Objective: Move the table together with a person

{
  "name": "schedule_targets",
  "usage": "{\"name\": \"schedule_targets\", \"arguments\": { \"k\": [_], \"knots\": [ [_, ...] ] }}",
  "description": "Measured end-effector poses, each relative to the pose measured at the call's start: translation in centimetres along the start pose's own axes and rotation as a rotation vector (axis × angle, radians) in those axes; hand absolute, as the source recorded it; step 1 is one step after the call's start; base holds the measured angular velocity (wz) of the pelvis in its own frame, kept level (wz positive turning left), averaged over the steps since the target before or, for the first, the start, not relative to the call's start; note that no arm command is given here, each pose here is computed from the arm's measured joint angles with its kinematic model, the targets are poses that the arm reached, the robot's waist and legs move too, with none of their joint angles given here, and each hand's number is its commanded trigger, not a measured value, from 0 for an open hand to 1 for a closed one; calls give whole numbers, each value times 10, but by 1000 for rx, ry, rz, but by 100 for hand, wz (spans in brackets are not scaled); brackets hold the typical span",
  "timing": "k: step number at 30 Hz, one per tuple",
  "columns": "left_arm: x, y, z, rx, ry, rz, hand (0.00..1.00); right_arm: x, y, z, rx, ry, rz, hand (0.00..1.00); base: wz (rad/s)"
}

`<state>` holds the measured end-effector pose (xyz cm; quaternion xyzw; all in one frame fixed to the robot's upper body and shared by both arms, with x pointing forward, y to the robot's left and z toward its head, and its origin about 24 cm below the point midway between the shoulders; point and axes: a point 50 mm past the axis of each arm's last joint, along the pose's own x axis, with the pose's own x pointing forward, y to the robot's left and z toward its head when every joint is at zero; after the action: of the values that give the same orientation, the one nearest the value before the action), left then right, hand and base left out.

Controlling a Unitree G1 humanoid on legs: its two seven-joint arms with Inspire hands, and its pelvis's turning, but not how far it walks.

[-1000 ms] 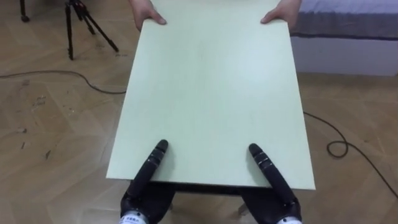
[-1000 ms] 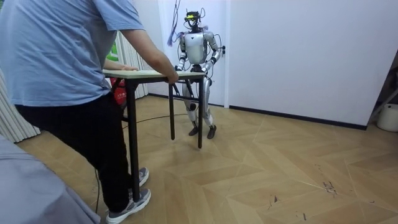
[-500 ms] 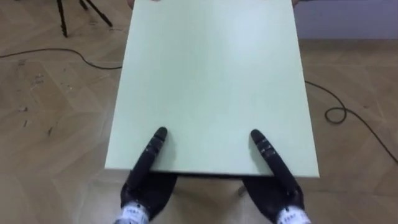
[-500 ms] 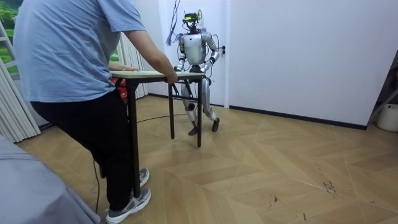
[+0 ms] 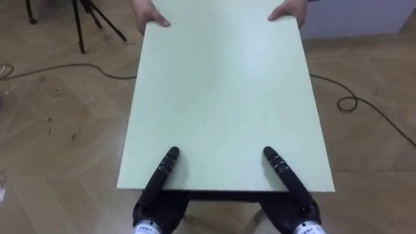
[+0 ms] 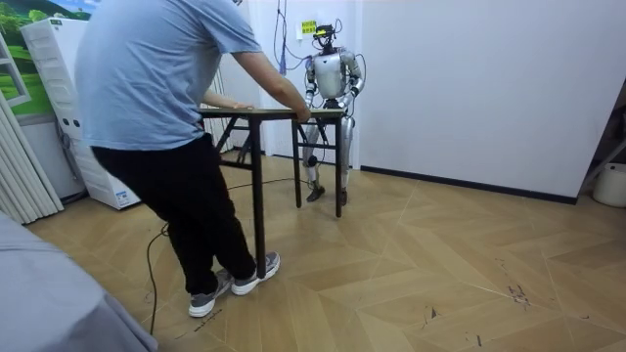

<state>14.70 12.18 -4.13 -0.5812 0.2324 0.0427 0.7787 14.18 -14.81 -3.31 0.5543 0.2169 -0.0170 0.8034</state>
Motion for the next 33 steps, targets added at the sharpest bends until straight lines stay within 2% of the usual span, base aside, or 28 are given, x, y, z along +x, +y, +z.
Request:
{"name": "schedule_targets", "arguments": {
  "k": [4, 8, 11, 20, 24, 28, 33],
  "knots": [
    [0, -1, 0, -1, -2, -5, 100, 1, 1, 2, -4, 1, 4, 100, -32],
    [-2, -1, 9, 40, -18, -14, 100, 0, 2, -8, 38, 4, 5, 100, 38],
    [2, -8, 6, 24, -22, -39, 100, 5, 7, 0, 1, -13, 33, 100, -22],
    [21, -34, 26, 79, -61, -142, 100, 26, 29, 9, 13, -46, 123, 100, -4],
    [21, -25, 31, 105, -66, -96, 100, 33, 20, 0, 45, -16, 90, 100, -21],
    [20, -24, 30, 115, -54, -90, 100, 29, 17, -2, 58, -16, 78, 100, -14],
    [15, -17, 21, 67, -47, -63, 100, 27, 14, 0, 20, -6, 67, 100, -26]
  ]
}}
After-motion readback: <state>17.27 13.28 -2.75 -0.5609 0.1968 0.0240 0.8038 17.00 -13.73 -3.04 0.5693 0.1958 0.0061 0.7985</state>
